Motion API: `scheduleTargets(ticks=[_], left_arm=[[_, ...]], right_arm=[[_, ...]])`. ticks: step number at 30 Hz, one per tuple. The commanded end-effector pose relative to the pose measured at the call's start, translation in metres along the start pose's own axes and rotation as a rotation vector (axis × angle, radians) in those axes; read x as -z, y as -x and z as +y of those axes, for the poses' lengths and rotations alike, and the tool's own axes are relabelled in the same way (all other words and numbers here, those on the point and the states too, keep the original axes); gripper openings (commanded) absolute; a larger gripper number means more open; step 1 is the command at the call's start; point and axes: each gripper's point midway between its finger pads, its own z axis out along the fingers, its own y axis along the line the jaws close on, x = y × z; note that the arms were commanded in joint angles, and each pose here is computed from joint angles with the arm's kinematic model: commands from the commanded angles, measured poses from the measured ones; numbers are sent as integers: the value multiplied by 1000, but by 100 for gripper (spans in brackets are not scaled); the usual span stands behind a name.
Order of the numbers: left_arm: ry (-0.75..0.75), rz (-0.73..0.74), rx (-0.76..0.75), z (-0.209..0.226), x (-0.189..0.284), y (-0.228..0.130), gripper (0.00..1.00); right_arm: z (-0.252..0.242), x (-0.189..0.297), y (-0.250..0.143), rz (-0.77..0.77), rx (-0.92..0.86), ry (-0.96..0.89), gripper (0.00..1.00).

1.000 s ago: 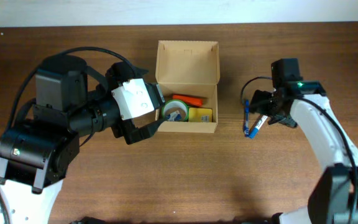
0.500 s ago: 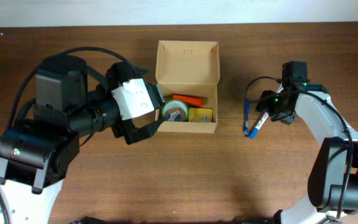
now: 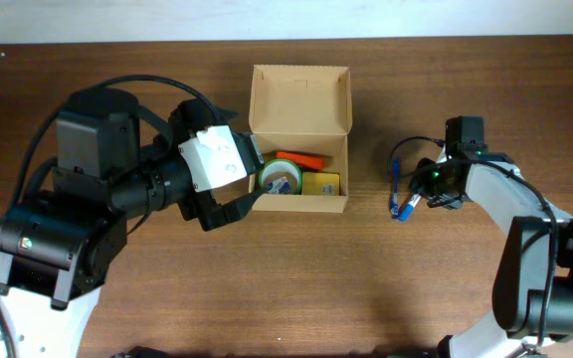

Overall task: Pack container
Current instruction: 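Carry the whiteboard marker with the right gripper into the box and release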

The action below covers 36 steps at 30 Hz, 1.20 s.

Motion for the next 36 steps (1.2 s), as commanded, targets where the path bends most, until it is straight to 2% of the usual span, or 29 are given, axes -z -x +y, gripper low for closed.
scheduleTargets(ticks=[1, 4, 10, 11, 16, 21, 25, 29, 34, 36], left_arm=[[8, -26, -24, 1, 6, 8, 100], [8, -26, -24, 1, 6, 8, 100], [8, -26, -24, 1, 6, 8, 100], [7, -25, -24, 1, 6, 8, 100], [8, -26, -24, 1, 6, 8, 99], [8, -26, -24, 1, 6, 8, 100], [7, -25, -24, 1, 6, 8, 100], [-1, -22, -19, -1, 6, 7, 100], [-25, 4, 4, -8, 7, 0, 100], [-28, 7, 7, -11, 9, 0, 100]], right_arm=[[-3, -12, -8, 38, -1, -8, 47], [-4, -14, -9, 43, -2, -11, 40], [-4, -13, -11, 51, -3, -12, 7], [-4, -13, -13, 61, -4, -11, 4], [4, 11, -8, 106, -8, -6, 4], [42, 87, 33, -29, 52, 55, 4], [110, 142, 42, -166, 256, 156, 4], [199, 175, 17, -274, 624, 244, 4], [239, 180, -9, -328, 876, 275, 4], [254, 178, -24, -341, 1062, 295, 4]])
